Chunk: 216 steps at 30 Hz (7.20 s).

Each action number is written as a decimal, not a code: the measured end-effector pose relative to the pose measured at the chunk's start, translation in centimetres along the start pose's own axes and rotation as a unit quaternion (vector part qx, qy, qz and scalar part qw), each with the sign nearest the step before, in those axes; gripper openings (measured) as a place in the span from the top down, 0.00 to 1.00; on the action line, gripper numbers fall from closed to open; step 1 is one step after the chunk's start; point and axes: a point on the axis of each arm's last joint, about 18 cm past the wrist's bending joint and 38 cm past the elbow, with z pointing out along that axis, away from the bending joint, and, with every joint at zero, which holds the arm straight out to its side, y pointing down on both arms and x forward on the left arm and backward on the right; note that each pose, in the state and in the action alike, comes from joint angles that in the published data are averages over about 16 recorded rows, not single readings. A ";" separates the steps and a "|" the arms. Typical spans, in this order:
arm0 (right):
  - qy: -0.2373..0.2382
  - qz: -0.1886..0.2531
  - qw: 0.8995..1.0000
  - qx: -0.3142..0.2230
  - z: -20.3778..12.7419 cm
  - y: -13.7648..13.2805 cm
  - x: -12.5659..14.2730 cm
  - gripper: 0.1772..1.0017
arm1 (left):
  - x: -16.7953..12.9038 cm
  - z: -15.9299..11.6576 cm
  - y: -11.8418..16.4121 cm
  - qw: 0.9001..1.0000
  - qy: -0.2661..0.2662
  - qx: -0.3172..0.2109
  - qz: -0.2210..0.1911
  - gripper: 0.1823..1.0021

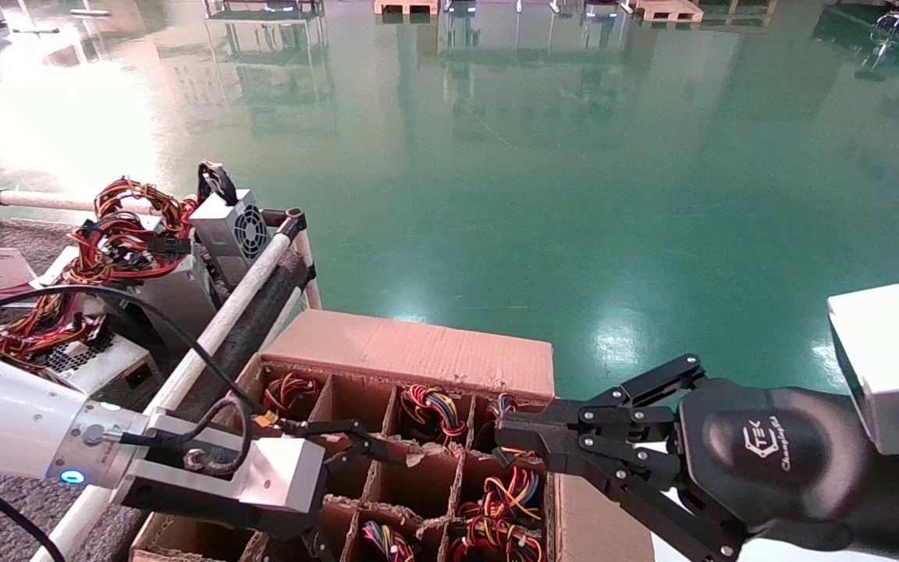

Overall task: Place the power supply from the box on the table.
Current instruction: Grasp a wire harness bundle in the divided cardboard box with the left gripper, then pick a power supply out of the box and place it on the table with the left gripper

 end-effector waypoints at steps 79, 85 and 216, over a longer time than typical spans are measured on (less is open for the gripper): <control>0.000 0.000 1.000 0.000 0.0 0.0 0.0 0.98 | -2.1 -5.1 -3.8 0.993 -0.061 0.097 -0.005 0.98; 0.000 0.000 1.000 0.000 0.0 0.0 0.0 0.98 | -2.7 -6.9 -5.4 0.990 -0.079 0.119 0.006 0.98; 0.000 0.000 1.000 0.000 0.0 0.0 0.0 0.98 | 0.7 -30.9 -4.2 0.941 -0.318 -0.090 -0.067 0.98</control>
